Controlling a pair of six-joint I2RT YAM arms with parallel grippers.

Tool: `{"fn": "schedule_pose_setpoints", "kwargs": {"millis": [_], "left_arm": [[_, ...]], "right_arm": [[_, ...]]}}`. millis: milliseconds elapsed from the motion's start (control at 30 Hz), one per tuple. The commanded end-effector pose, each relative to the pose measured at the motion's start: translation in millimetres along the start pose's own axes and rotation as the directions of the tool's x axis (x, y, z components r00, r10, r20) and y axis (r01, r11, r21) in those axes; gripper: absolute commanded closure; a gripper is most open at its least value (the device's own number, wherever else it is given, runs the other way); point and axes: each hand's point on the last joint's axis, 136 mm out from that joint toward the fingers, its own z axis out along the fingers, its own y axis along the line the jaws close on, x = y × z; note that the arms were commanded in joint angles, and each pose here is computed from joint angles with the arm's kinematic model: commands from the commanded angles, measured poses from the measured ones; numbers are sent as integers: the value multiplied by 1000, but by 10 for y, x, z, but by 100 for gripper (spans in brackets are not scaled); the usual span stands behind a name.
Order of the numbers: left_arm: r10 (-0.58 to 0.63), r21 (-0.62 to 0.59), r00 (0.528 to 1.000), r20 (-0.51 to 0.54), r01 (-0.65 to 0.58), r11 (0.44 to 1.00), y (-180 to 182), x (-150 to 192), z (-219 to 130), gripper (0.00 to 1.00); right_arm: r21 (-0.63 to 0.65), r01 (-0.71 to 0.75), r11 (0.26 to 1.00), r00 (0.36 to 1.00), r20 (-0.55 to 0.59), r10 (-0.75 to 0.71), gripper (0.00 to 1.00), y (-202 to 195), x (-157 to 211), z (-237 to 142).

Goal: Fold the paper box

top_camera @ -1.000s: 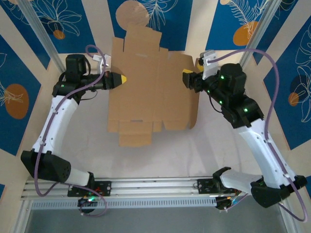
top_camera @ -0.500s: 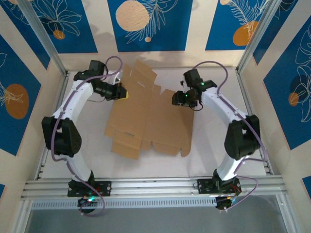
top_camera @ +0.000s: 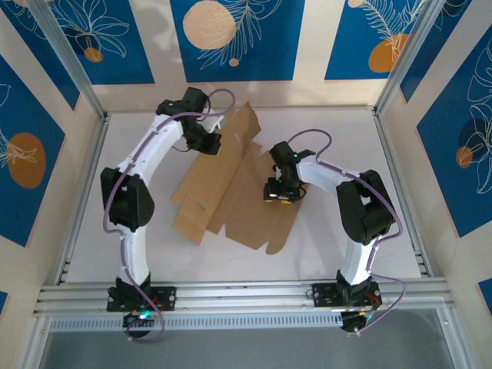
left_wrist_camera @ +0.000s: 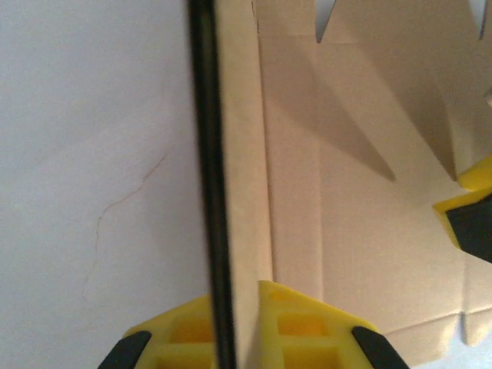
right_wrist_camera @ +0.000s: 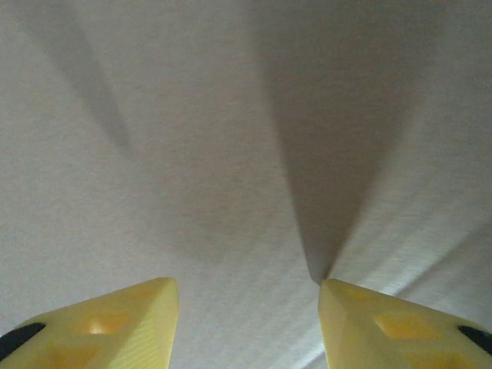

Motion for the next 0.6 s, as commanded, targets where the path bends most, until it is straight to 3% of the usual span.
{"fn": "schedule_pose_setpoints", "kwargs": {"millis": [0, 133, 300, 567], "left_arm": [[143, -155, 990, -4, -142, 978, 77, -130, -54, 100], [255, -222, 966, 35, -241, 945, -37, -320, -81, 100], [445, -301, 896, 18, -419, 857, -305, -480, 29, 100], [570, -293, 821, 15, -542, 788, -636, -564, 252, 100]], "right_arm": [[-123, -24, 992, 999, -45, 19, 48, 263, 131, 70], [-254, -72, 965, 994, -101, 48, 48, 547, 299, 103], [-318, -100, 943, 984, -173, 46, 48, 943, 500, 296], [-511, -159, 845, 983, -165, 86, 47, 1485, 420, 372]]}}
